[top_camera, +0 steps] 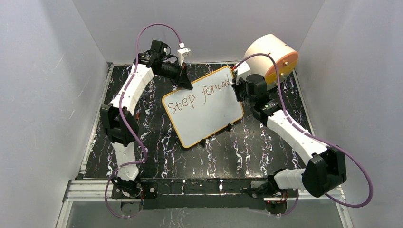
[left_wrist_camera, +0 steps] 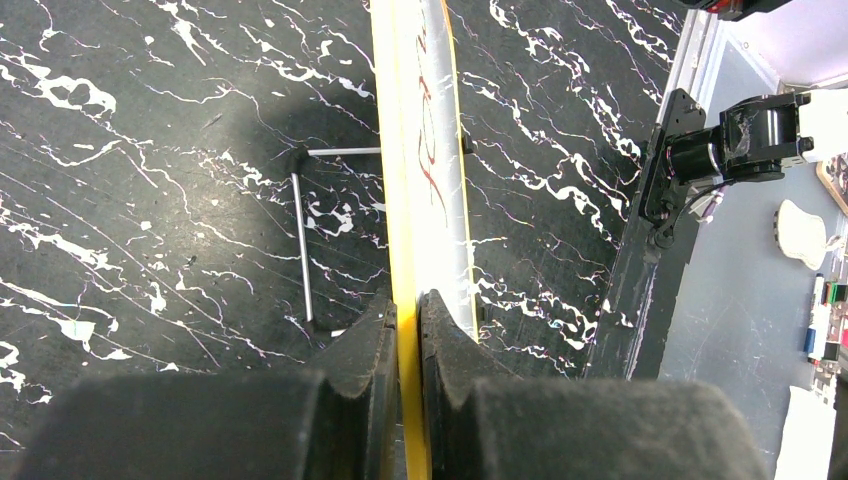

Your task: Write a sentence on the whiteboard

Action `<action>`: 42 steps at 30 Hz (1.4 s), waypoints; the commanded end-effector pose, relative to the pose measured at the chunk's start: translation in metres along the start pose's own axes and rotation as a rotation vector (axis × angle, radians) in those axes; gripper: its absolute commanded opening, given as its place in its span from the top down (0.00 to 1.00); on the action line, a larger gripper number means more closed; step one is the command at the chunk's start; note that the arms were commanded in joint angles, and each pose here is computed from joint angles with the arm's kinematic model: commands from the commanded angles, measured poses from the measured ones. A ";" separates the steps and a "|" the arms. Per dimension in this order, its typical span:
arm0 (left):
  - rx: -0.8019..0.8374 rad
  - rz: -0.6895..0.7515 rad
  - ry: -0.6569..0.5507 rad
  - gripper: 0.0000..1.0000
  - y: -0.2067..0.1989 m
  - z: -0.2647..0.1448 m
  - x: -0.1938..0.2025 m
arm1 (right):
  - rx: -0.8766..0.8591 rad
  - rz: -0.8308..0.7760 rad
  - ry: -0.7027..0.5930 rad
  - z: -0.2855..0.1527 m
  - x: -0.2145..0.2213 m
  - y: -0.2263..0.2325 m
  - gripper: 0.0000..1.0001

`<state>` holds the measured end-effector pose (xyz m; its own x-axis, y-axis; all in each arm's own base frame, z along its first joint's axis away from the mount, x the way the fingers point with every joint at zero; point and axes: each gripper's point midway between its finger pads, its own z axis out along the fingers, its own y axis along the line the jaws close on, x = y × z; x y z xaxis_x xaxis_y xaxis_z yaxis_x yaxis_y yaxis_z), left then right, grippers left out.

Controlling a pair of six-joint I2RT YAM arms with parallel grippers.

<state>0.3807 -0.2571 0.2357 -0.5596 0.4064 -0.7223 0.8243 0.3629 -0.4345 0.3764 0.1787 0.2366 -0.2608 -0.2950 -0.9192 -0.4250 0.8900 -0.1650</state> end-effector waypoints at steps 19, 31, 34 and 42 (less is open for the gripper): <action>0.023 0.031 0.123 1.00 -0.010 0.022 0.031 | 0.062 0.016 -0.021 -0.014 -0.003 -0.013 1.00; -0.065 0.072 0.071 0.80 -0.007 0.011 0.015 | -0.001 0.029 -0.085 -0.041 -0.021 -0.005 1.00; -0.097 0.096 0.032 0.65 -0.008 0.005 0.002 | -0.021 0.028 -0.083 -0.045 -0.022 -0.002 1.00; -0.229 0.118 -0.110 0.50 -0.014 -0.020 -0.026 | -0.060 0.047 -0.103 -0.058 -0.026 0.005 1.00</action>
<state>0.3811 -0.2635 0.2215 -0.5149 0.4500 -0.7296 0.8382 0.4428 -0.3184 0.3395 0.1677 0.2687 -0.2165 -0.2492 -0.9439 -0.4492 0.8839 -0.1304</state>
